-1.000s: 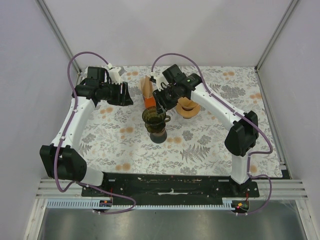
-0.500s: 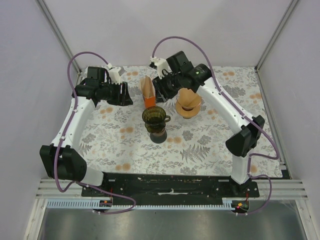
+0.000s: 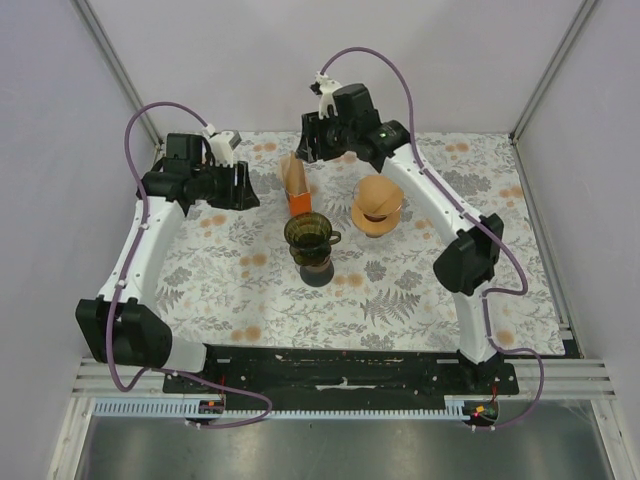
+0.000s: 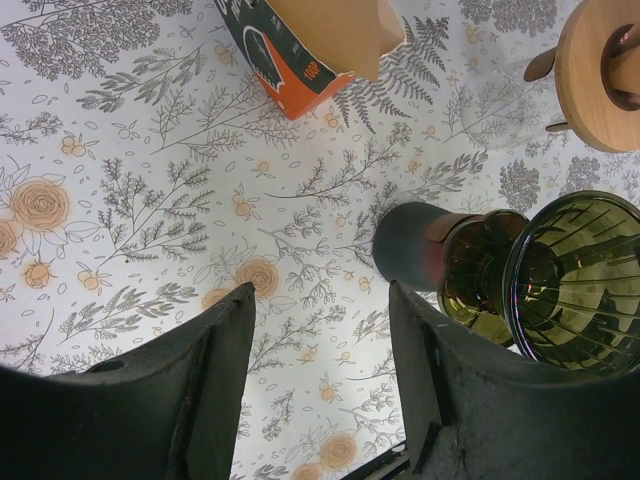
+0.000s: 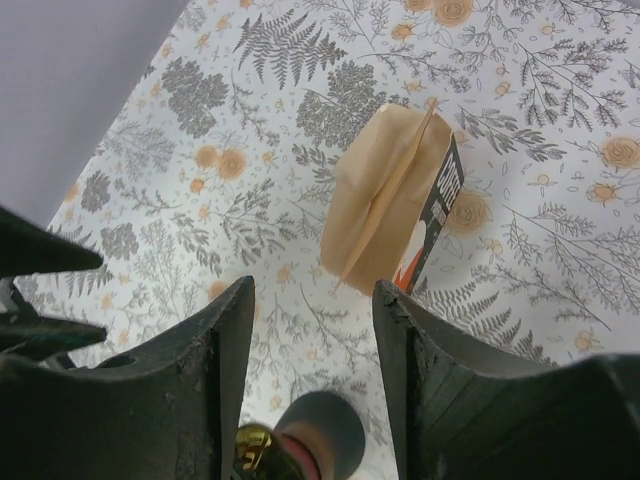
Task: Place the coffee filter in the dripper
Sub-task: Place the coffee dripper on the coffee server, then pick up the coffee filter from the coffee filter holder.
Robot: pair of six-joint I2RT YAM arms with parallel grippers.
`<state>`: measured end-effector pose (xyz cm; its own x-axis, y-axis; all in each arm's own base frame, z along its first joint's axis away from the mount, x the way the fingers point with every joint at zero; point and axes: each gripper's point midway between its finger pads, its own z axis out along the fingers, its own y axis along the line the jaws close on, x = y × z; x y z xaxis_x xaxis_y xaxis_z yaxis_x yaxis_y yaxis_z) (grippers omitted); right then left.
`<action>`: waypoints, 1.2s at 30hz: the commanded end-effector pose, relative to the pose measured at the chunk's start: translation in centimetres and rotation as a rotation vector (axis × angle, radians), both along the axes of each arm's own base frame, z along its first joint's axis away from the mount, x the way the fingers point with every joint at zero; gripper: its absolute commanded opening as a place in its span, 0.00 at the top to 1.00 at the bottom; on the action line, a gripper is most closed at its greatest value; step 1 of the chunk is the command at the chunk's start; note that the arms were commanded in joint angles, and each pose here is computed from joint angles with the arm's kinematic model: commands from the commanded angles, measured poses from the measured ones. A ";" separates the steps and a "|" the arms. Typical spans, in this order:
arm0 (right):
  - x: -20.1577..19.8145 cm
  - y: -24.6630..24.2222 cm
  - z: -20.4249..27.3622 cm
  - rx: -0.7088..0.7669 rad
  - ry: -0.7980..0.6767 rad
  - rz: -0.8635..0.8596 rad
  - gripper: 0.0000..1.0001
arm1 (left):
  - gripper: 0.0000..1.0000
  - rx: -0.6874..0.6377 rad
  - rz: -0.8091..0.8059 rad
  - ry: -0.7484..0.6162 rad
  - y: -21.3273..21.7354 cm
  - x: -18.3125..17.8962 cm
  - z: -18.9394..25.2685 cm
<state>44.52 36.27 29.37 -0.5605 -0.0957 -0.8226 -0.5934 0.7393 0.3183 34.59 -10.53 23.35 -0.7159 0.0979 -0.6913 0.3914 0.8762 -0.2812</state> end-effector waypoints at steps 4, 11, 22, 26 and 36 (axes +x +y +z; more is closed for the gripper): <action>4.6 2.8 -3.1 0.044 -0.025 -0.101 0.48 | 0.38 -0.029 0.012 -0.048 0.0 0.2 1.6; 5.5 3.5 -7.6 -0.019 0.012 -0.138 0.49 | 0.38 -0.037 0.008 -0.037 0.0 0.3 1.2; 5.6 4.2 -11.6 -0.067 0.053 -0.135 0.67 | 0.38 -0.047 0.014 -0.038 0.3 0.4 1.3; 5.8 4.5 -11.8 -0.061 0.056 -0.124 0.79 | 0.38 -0.049 0.011 -0.033 0.2 0.4 1.2; 4.4 4.6 -3.8 0.027 -0.068 -0.041 1.00 | 0.38 -0.053 0.007 -0.054 0.3 0.9 2.4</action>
